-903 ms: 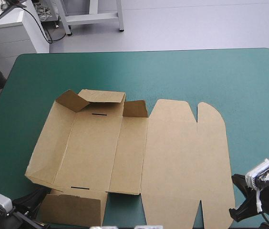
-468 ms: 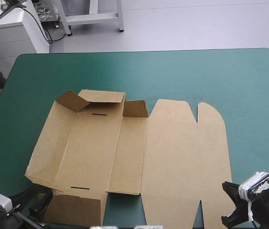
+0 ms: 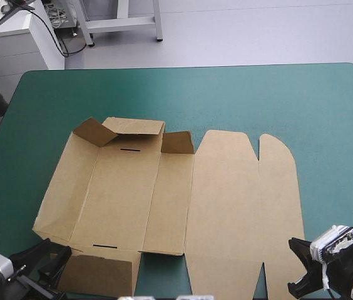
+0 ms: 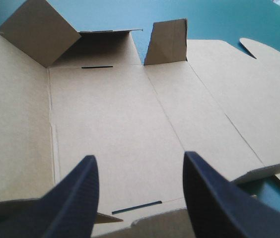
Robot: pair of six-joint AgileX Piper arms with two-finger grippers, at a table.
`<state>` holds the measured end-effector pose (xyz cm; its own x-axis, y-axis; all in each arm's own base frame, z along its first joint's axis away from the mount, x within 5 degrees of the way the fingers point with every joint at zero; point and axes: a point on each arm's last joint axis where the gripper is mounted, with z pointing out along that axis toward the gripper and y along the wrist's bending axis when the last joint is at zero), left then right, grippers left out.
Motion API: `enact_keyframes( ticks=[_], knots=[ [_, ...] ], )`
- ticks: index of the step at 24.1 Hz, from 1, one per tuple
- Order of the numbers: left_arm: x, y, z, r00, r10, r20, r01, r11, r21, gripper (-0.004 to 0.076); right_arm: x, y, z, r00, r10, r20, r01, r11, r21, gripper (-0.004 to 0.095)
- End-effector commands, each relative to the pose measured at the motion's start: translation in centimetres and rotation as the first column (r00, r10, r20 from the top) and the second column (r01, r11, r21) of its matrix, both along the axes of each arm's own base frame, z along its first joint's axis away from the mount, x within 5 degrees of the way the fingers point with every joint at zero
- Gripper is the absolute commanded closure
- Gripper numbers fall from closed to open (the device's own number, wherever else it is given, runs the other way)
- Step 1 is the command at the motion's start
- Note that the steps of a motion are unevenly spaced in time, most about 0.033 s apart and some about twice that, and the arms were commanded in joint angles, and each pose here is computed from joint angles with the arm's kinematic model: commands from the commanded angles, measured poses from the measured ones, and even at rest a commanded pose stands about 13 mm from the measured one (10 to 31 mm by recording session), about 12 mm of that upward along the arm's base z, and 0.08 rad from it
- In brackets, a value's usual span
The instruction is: Fold the box
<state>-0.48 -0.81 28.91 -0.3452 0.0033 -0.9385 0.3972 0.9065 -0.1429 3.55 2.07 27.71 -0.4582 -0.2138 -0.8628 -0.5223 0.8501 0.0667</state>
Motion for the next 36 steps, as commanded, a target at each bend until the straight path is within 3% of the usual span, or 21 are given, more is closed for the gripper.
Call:
enact_keyframes(
  ticks=[1, 10, 14, 18, 21, 23, 25, 31, 33, 36],
  knots=[
    [1.1, -0.1, 2.5, 0.997, 0.026, 0.071, -0.026, 1.0, -0.007, 0.0359, 0.3, 0.2, 1.3, 0.997, 0.003, 0.072, -0.006, 0.999, 0.047, 0.0923],
    [7.9, -0.9, 6.7, 0.949, 0.218, -0.226, -0.18, 0.968, 0.177, 0.0359, 0.2, 0.3, 1.3, 0.998, 0.004, 0.069, -0.008, 0.999, 0.05, 0.0925],
    [12.1, -2.0, 8.0, 0.874, 0.292, -0.388, -0.164, 0.929, 0.331, 0.0358, 0.1, 0.4, 1.3, 0.997, 0.026, 0.066, -0.03, 0.998, 0.056, 0.0925],
    [16.2, -2.8, 8.4, 0.811, 0.358, -0.462, -0.148, 0.89, 0.431, 0.0359, 0.1, 0.4, 1.3, 0.997, 0.026, 0.066, -0.03, 0.998, 0.056, 0.0925],
    [18.0, -2.5, 8.2, 0.765, 0.402, -0.502, -0.14, 0.866, 0.48, 0.0359, 0.1, 0.4, 1.3, 0.997, 0.026, 0.066, -0.03, 0.998, 0.056, 0.0925],
    [20.1, -1.4, 7.4, 0.698, 0.433, -0.57, -0.104, 0.849, 0.518, 0.0359, 0.1, 0.4, 1.3, 0.997, 0.026, 0.066, -0.03, 0.998, 0.056, 0.0925],
    [21.4, 0.2, 6.3, 0.644, 0.436, -0.629, -0.092, 0.86, 0.502, 0.0359, 0.1, 0.4, 1.3, 0.997, 0.026, 0.066, -0.03, 0.998, 0.056, 0.0925],
    [23.1, 3.0, 4.3, 0.601, 0.311, -0.736, -0.048, 0.934, 0.355, 0.0359, 0.1, 0.4, 1.3, 0.997, 0.026, 0.066, -0.03, 0.998, 0.056, 0.0925],
    [23.9, 4.6, 3.3, 0.597, 0.265, -0.757, -0.084, 0.959, 0.27, 0.0359, 0.1, 0.4, 1.3, 0.998, 0.027, 0.064, -0.031, 0.998, 0.06, 0.0925],
    [24.2, 6.0, 2.3, 0.564, 0.272, -0.779, -0.124, 0.961, 0.246, 0.0359, 0.1, 0.4, 1.3, 0.998, 0.027, 0.064, -0.031, 0.998, 0.06, 0.0925]
  ],
)
